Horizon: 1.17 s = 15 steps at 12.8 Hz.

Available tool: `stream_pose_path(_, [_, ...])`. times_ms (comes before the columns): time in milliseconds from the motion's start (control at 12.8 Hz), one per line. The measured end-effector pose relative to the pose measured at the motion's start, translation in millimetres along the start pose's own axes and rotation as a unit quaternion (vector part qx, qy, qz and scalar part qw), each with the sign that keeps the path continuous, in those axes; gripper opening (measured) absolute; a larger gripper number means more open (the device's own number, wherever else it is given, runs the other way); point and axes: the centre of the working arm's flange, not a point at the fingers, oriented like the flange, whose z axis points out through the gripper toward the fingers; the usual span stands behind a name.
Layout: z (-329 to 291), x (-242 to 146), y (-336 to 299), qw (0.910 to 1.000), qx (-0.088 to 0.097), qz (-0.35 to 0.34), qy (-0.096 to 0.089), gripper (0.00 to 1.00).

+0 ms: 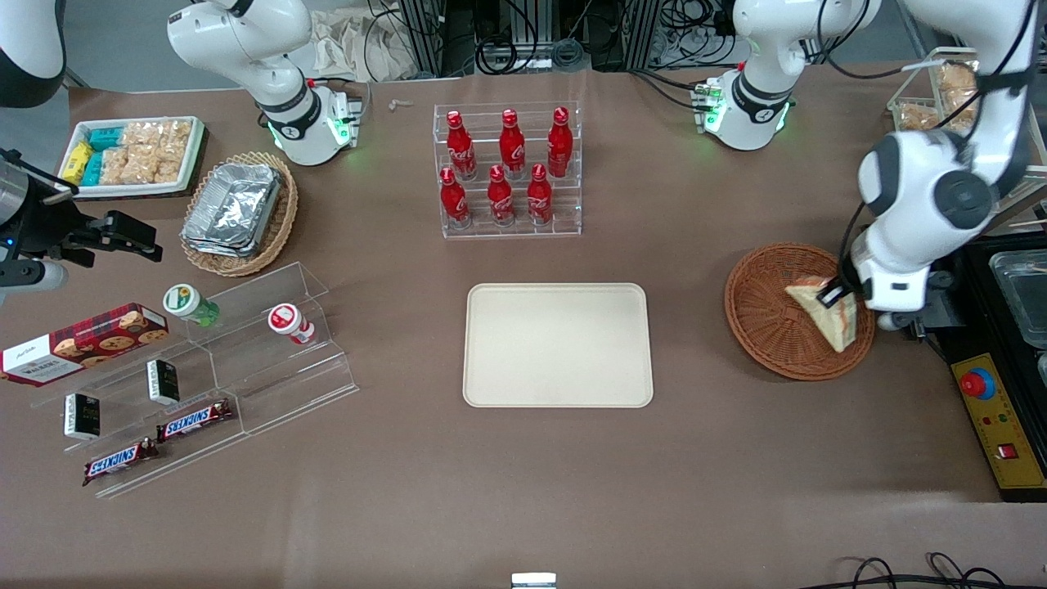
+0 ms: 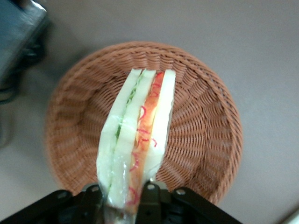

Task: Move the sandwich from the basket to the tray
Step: 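Close the left gripper on the wrapped sandwich, then lift the sandwich and carry it with the left gripper to the cream tray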

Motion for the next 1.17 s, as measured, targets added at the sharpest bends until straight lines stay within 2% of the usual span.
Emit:
stream_pose_path(156, [-90,4,1,0.9993,0.015,0.034,-0.010,0.19])
stream_pose_path(312, [-170,-9,13,0.9963,0.021,0.083,-0.012,0.19])
stream_pose_path(468, [-227,-39,38,0.9914,0.015,0.130,-0.003,0.19])
stream_pose_path(545, [-243,-57,56,0.9883,0.001,0.153,0.000,0.19])
stream_pose_path(701, [-248,-96,99,0.9791,-0.019,0.202,-0.008,0.19])
stream_pose_path(857, [-223,-128,153,0.9696,-0.034,0.242,-0.008,0.19])
stream_pose_path(1013, [-175,-151,207,0.9675,-0.055,0.247,-0.008,0.19])
stream_pose_path(1169, [-107,-169,249,0.9646,-0.053,0.258,-0.001,0.19])
